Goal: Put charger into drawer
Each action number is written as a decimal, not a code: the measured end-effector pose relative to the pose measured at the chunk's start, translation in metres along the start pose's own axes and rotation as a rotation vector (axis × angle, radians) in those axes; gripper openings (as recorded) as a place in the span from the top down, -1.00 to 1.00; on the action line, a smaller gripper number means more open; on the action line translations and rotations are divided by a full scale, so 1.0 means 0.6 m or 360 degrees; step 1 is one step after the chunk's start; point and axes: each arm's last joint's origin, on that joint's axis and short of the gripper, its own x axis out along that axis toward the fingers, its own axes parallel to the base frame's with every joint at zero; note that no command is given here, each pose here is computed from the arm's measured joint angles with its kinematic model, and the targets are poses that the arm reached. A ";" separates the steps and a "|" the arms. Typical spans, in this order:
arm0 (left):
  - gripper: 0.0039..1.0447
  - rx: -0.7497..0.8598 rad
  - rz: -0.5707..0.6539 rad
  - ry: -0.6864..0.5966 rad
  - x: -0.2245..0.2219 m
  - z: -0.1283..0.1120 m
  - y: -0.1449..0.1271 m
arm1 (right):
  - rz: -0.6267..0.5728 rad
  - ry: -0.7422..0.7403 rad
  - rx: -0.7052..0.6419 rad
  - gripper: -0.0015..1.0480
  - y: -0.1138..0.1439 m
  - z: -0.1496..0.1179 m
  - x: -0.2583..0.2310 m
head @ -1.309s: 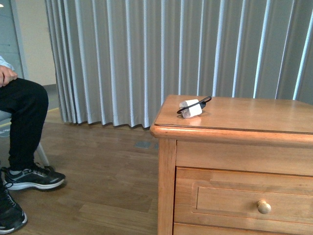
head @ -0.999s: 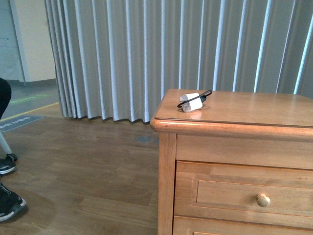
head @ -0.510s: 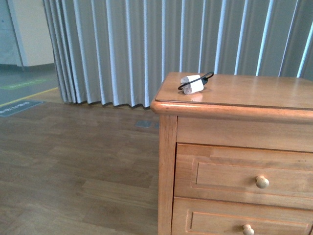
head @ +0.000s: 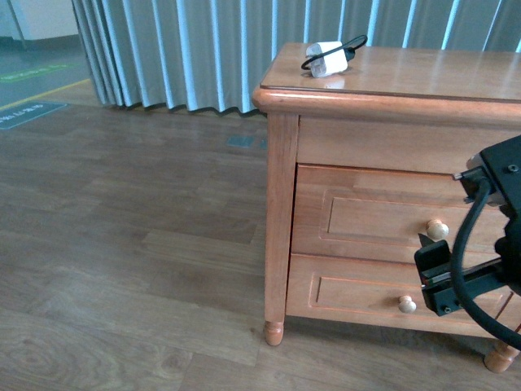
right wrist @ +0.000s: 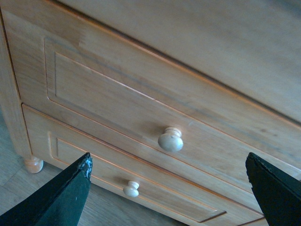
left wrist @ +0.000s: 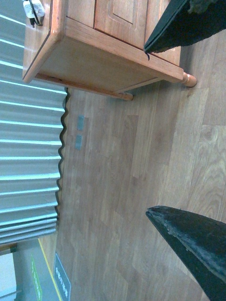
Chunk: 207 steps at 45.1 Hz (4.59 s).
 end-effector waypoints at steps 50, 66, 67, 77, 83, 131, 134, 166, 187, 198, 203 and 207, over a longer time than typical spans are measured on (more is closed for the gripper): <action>-0.89 0.0000 0.0000 0.0000 0.000 0.000 0.000 | -0.0066 0.0102 0.0193 -0.37 -0.011 -0.056 0.137; -0.89 0.0000 0.0000 0.0000 0.000 0.000 0.000 | -0.0053 0.0084 0.0202 -0.01 -0.001 -0.049 0.140; -0.89 0.0000 0.0000 0.0000 0.000 0.000 0.000 | -0.0054 0.0084 0.0202 -0.01 -0.001 -0.049 0.140; -0.89 0.0000 0.0000 0.0000 0.000 0.000 0.000 | -0.0083 0.0090 0.0201 0.40 -0.002 -0.048 0.141; -0.89 0.0000 0.0000 0.0000 0.000 0.000 0.000 | -0.0085 0.0090 0.0201 0.57 -0.003 -0.048 0.141; -0.89 0.0000 0.0000 0.0000 0.000 0.000 0.000 | -0.0092 0.0105 0.0205 0.56 -0.006 -0.056 0.142; -0.89 0.0000 0.0000 0.0000 0.000 0.000 0.000 | -0.0091 0.0105 0.0204 0.56 -0.006 -0.056 0.142; -0.89 0.0000 0.0000 0.0000 0.000 0.000 0.000 | 0.0172 0.0368 0.0180 0.58 -0.009 -0.057 -0.048; -0.89 0.0000 0.0000 -0.0001 0.000 0.000 0.000 | 0.0135 0.0342 0.0338 -0.19 -0.049 -0.031 -0.190; -0.89 0.0000 0.0000 -0.0001 0.000 0.000 0.000 | -0.0024 0.0265 0.0464 -0.86 -0.103 0.007 -0.274; -0.89 0.0000 0.0000 -0.0001 0.000 0.000 0.000 | -0.0145 0.0144 0.0517 -0.84 -0.125 0.028 -0.324; -0.89 0.0000 0.0000 -0.0001 0.000 0.000 0.000 | -0.0221 0.0045 0.0601 -0.84 -0.137 0.033 -0.356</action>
